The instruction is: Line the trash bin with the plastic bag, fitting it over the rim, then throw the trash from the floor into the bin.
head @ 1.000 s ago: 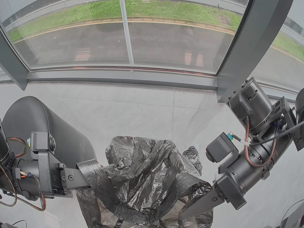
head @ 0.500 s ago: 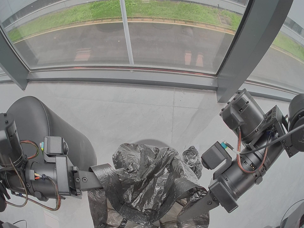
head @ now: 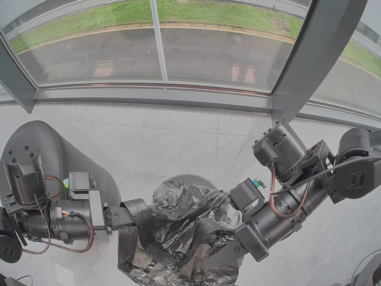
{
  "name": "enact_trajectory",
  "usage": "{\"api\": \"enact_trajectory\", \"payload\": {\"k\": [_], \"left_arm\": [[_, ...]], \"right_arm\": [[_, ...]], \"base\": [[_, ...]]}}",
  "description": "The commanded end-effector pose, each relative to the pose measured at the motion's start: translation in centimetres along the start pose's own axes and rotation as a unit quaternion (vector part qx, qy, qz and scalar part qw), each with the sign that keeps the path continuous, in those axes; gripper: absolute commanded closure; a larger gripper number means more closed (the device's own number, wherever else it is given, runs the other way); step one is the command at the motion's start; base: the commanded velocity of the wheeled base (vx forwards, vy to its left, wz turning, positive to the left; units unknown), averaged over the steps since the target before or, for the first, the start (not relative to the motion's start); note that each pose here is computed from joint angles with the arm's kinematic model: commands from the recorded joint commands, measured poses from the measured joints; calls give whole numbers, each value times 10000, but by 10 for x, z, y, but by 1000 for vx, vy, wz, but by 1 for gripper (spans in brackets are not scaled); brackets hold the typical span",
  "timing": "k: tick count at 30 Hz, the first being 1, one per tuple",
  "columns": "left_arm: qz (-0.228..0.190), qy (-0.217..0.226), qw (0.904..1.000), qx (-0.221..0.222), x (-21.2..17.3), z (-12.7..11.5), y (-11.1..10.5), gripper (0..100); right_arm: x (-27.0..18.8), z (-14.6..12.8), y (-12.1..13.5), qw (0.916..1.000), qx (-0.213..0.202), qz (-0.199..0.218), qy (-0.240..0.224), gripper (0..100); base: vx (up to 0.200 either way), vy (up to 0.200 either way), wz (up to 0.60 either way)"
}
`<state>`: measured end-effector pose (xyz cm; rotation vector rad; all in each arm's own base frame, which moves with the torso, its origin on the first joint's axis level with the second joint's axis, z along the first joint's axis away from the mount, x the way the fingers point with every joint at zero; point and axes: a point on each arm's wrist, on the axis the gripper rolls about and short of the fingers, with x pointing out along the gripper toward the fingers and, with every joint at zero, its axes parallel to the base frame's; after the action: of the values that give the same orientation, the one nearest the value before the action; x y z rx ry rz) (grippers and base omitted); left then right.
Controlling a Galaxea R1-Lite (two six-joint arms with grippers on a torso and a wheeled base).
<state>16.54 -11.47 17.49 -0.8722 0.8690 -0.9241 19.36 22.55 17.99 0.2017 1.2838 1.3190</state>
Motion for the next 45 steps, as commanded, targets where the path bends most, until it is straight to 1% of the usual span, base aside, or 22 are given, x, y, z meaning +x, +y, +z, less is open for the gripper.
{"api": "enact_trajectory", "payload": {"k": [1,8,12,18,19,23,29,37,42,45], "left_arm": [[139,-40,9998,-112,0,1,8,100],[148,-272,9995,-94,-11,4,8,100],[188,-351,9991,-120,-13,6,10,100],[229,-331,9991,-161,-12,6,12,100],[244,-321,9990,-176,-10,6,13,100],[294,-304,9989,-208,-7,9,17,100],[364,-370,9983,-275,1,18,27,100],[399,-381,9980,-316,9,23,36,100],[452,-343,9977,-362,14,25,40,100],[485,-320,9975,-397,18,26,45,100]], "right_arm": [[13,5,-13,9999,116,-22,108,100],[22,11,-23,10000,76,-20,40,100],[22,12,-24,10000,69,-13,26,100],[28,16,-31,10000,74,-23,3,100],[28,18,-38,9999,113,-48,-48,100],[26,21,-45,9997,172,-89,-122,100],[13,27,-63,9986,275,-199,-415,100],[12,28,-77,9977,433,-263,-451,100],[14,30,-85,9977,385,-295,-469,100],[18,31,-91,9976,432,-307,-441,100]], "base": [[0,0,0],[0,0,0],[0,0,0],[0,0,0],[0,0,0],[0,0,0],[0,0,0],[0,0,0],[0,0,0],[0,0,0]]}}
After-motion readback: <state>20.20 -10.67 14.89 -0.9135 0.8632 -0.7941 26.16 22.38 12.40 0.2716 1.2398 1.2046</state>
